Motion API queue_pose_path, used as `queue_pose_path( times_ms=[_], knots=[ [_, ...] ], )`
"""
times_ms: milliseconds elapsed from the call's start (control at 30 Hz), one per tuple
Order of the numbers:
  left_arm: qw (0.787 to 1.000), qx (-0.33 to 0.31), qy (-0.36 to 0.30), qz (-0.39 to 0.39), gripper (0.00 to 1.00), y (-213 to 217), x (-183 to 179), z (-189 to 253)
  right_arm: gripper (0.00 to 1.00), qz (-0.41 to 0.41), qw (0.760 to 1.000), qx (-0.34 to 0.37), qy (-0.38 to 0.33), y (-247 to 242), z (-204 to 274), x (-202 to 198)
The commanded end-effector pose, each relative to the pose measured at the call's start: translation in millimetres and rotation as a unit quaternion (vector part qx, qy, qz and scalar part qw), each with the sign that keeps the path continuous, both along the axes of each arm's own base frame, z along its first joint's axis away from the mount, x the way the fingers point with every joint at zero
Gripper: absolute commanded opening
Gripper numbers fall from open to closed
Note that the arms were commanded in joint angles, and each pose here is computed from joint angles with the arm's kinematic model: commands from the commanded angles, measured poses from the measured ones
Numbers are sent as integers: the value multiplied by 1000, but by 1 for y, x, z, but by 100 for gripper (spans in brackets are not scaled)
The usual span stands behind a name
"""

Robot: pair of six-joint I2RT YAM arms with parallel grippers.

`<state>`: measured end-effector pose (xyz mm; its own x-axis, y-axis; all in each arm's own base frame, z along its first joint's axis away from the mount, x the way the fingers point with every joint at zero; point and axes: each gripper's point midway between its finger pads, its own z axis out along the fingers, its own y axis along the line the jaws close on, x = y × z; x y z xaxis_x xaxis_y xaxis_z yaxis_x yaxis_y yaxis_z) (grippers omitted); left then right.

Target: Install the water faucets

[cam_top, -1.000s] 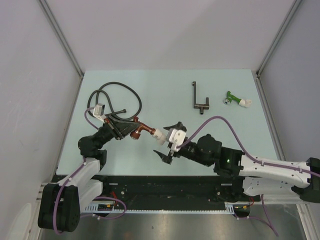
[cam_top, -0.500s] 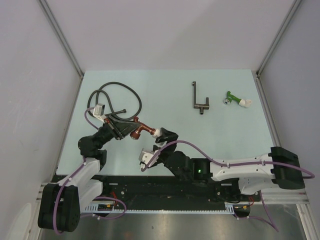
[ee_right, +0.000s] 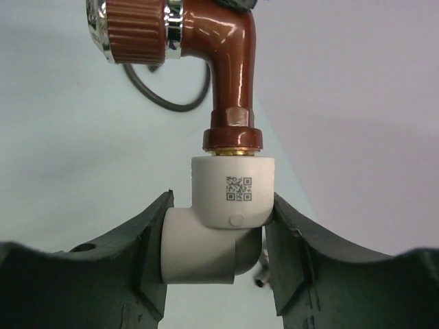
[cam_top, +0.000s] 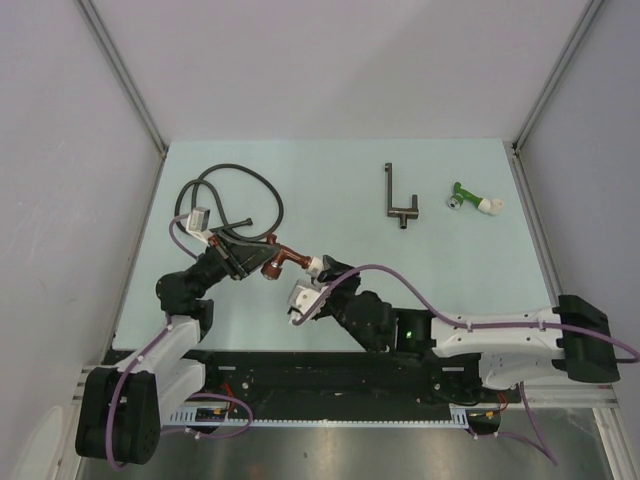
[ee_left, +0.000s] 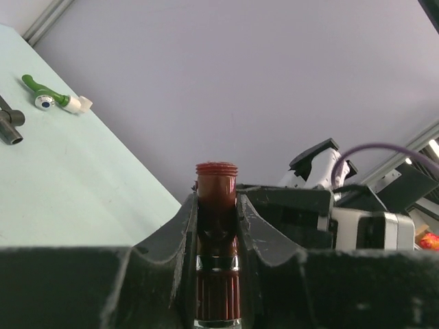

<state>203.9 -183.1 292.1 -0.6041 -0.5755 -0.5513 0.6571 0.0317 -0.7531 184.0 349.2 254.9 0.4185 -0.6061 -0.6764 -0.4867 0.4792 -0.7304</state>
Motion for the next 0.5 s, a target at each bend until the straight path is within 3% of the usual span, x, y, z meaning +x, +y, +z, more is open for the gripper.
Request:
queue_pose_path(
  times_ms=[0, 133, 233, 267, 333, 367, 467],
  knots=[
    [976, -24, -216, 2, 0, 5, -45, 53, 0, 142, 972, 137, 125, 19, 42, -26],
    [976, -24, -218, 2, 0, 4, -46, 53, 0, 221, 901, 253, 273, 16, 62, -30],
    [975, -23, -220, 2, 0, 4, -46, 53, 0, 255, 856, 292, 342, 11, 69, -23],
    [975, -22, -222, 3, 0, 5, -46, 53, 0, 276, 820, 303, 400, 15, 67, -34],
    [975, -22, -223, 2, 0, 4, -47, 53, 0, 280, 792, 329, 431, 10, 73, -21],
    [974, -22, -225, 4, 0, 5, -47, 54, 0, 282, 759, 336, 481, 13, 67, -25],
    [974, -21, -227, 4, 0, 5, -48, 54, 0, 283, 720, 349, 529, 14, 63, -17]
  ],
)
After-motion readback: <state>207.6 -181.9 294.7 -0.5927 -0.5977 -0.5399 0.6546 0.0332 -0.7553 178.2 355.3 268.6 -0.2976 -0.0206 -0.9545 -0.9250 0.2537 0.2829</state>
